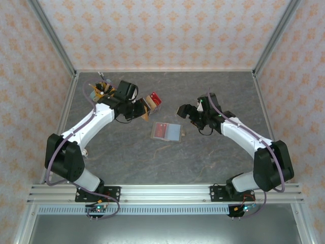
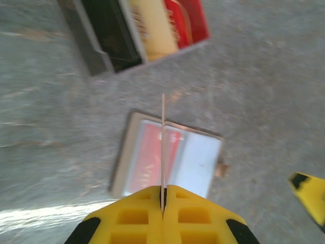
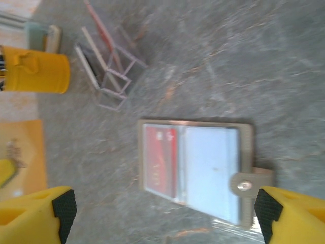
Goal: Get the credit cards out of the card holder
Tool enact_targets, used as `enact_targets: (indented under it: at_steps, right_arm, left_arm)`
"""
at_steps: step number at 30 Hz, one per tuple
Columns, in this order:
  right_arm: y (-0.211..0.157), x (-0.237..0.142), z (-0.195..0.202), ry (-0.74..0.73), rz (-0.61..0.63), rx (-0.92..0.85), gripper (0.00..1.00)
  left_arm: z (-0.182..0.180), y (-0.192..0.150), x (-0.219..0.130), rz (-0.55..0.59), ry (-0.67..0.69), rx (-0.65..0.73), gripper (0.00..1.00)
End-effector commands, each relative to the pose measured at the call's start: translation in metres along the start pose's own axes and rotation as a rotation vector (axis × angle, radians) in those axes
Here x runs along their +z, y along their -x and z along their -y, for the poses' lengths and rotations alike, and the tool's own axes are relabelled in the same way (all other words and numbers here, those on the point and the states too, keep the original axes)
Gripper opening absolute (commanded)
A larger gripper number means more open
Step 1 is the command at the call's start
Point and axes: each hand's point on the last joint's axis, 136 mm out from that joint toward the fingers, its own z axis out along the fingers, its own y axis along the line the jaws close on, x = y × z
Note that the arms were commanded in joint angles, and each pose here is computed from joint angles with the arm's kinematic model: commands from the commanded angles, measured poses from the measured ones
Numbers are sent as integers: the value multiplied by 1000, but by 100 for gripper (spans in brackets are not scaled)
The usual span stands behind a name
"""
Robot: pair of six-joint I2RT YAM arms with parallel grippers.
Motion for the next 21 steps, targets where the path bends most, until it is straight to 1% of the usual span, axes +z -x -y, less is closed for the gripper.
enact_targets:
  at_steps: [1,5,9,12,17,21]
  right_arm:
    - [9,-16,22,-135,69,-35,94]
    - [6,-19,29,-159,80,-39,97]
    - [3,-21,31,-155,81,-33,100]
    - [1,-22,31,-147,82,-28,100]
    - [-3,-22,31,-135,70,-25,100]
    - [-7,-21,32,-127,58,-16,100]
  left_arm:
    - [-29,15,-9,79,269,17,0]
    - [-14,39,-7,174,360,3,0]
    - [-4,60,4,266,448,-23,0]
    - [10,71,15,322,464,-42,0]
    - [22,81,41,377,497,-66,0]
    - [17,84,55,404,543,-95,0]
